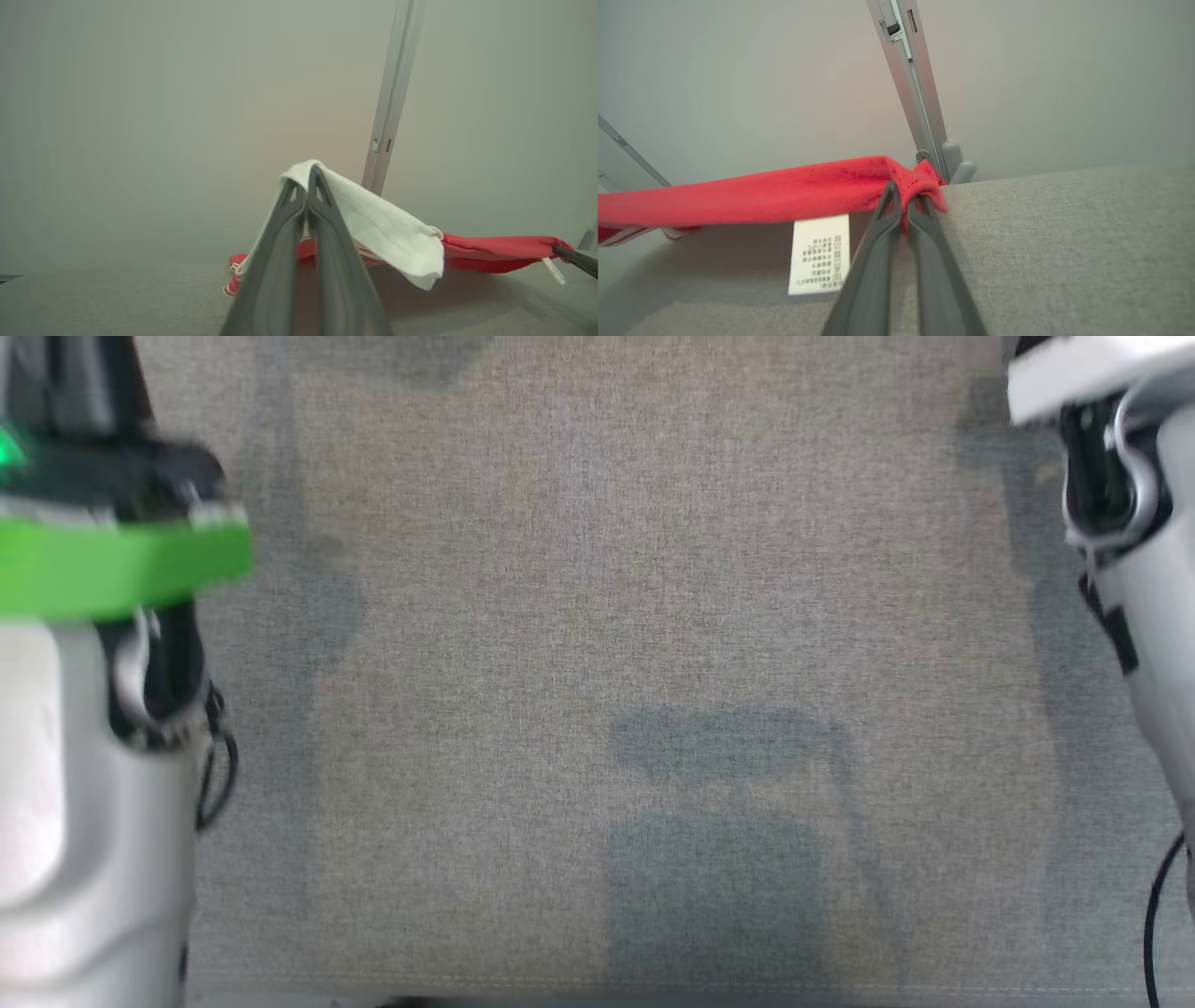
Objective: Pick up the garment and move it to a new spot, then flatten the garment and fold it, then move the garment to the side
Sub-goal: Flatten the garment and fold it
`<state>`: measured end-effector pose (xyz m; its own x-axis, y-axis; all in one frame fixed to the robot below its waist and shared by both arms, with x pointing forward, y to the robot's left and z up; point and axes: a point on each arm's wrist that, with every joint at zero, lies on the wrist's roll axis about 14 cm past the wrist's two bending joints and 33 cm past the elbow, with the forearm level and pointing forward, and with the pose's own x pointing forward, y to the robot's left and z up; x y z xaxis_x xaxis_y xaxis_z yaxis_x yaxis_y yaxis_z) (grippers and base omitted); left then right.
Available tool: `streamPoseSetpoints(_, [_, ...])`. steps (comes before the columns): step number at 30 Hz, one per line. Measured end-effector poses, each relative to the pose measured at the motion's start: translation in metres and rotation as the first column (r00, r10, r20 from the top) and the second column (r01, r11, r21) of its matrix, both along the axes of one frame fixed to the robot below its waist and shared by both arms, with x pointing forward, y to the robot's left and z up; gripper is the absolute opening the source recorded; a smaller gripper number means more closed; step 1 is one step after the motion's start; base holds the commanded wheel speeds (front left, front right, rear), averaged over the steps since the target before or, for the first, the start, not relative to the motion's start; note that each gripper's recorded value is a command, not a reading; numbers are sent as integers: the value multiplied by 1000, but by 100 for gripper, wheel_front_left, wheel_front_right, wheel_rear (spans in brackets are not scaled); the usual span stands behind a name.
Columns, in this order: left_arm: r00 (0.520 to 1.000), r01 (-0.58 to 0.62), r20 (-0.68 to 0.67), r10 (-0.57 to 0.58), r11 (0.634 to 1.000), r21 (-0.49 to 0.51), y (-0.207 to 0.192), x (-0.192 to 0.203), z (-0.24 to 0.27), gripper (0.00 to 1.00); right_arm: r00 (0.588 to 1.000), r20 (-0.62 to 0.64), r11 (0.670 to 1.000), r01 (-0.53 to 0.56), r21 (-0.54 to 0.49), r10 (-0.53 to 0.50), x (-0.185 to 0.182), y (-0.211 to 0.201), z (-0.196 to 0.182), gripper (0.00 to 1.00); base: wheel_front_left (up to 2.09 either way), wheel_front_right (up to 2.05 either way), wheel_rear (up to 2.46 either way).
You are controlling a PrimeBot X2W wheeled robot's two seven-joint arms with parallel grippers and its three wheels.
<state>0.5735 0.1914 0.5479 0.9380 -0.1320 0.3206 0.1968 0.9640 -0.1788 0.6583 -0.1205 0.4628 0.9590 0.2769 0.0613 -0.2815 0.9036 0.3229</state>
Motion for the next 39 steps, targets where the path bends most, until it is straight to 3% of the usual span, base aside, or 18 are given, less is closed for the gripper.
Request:
streamPoseSetpoints(9, [983,-72,-174,51,991,-115,2,-97,-40,0,997,-61,999,-45,14,46,-84,-7,-11,0,0,0,0])
streamPoseSetpoints(14, [950,-136,-301,84,978,-158,1,-147,-68,0,996,-93,999,5,34,-2,-135,-22,-15,0,0,0,0])
streamPoseSetpoints(24, [901,-221,-413,134,960,-171,5,-224,-86,0,980,-190,992,85,95,-65,-234,-26,-14,0,0,0,0])
streamPoseSetpoints(32, [874,-266,-460,154,945,-190,8,-272,-94,0,972,-216,986,116,121,-88,-282,-22,-7,0,0,0,0])
streamPoseSetpoints(39, [884,-267,-440,158,943,-198,9,-286,-86,0,970,-219,983,135,127,-105,-305,-25,0,0,0,0,0])
